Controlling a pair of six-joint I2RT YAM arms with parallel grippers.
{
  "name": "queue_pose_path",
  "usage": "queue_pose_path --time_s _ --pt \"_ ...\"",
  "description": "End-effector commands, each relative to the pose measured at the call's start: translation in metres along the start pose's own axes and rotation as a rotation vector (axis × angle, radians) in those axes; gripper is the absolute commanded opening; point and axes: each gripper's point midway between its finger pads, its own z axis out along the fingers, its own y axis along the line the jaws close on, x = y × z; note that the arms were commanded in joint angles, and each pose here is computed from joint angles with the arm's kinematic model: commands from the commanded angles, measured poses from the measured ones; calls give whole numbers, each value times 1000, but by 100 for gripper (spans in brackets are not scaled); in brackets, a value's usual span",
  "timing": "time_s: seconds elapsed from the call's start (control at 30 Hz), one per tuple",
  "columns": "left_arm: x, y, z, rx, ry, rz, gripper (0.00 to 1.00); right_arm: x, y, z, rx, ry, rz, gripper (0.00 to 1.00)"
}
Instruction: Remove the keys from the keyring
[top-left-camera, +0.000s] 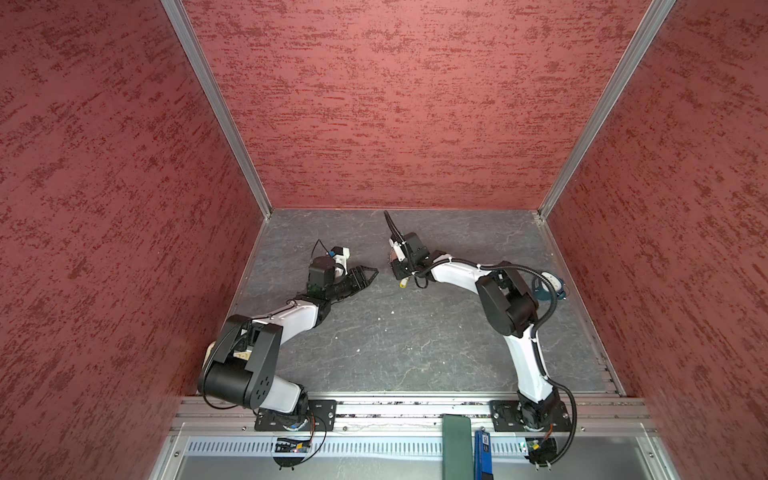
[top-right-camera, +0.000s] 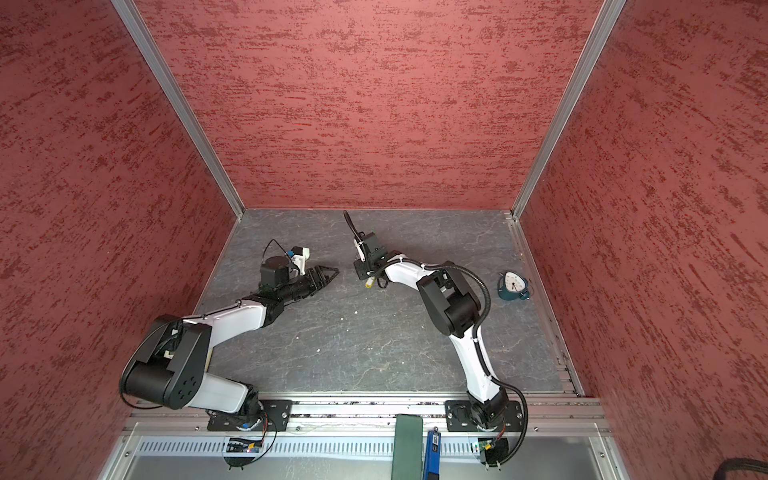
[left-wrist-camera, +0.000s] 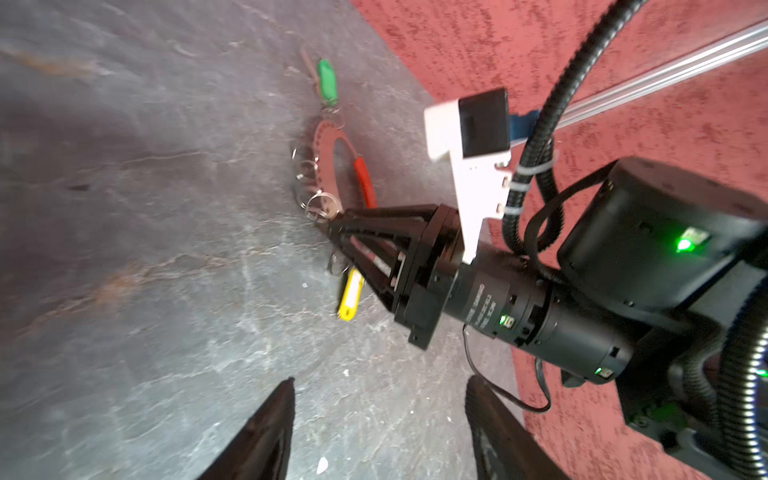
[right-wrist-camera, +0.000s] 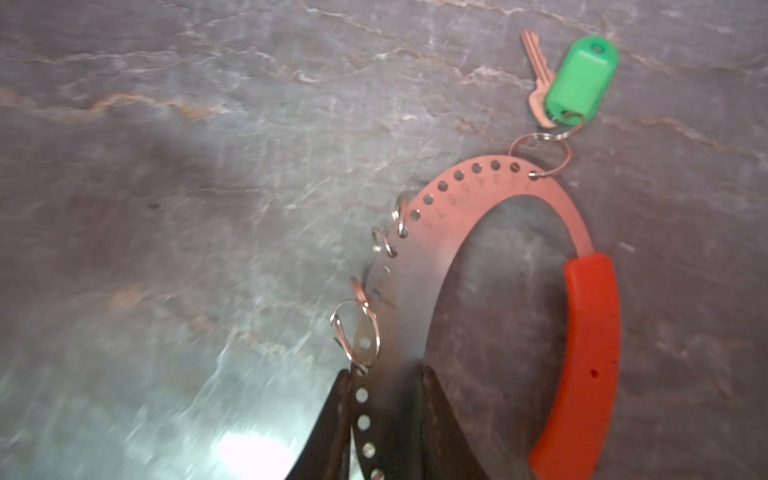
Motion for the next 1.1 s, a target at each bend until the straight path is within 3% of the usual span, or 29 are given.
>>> queue_pose_path --time_s 0.0,0.23,0.43,0.73,1.07 --pt "-5 -21 1 103 -5 14 66 -34 25 -27 -132 -150 -7 15" --pt "-4 -14 17 135 9 -53 65 -25 44 -55 -235 -197 -3 15" --pt "1 7 35 82 24 -100 64 -18 56 -66 -259 -211 -12 15" --pt "-1 10 41 85 9 -101 66 -10 82 -74 -293 -213 -46 15" --pt "-4 16 41 60 -5 -109 54 -15 107 -94 -319 -246 -87 15"
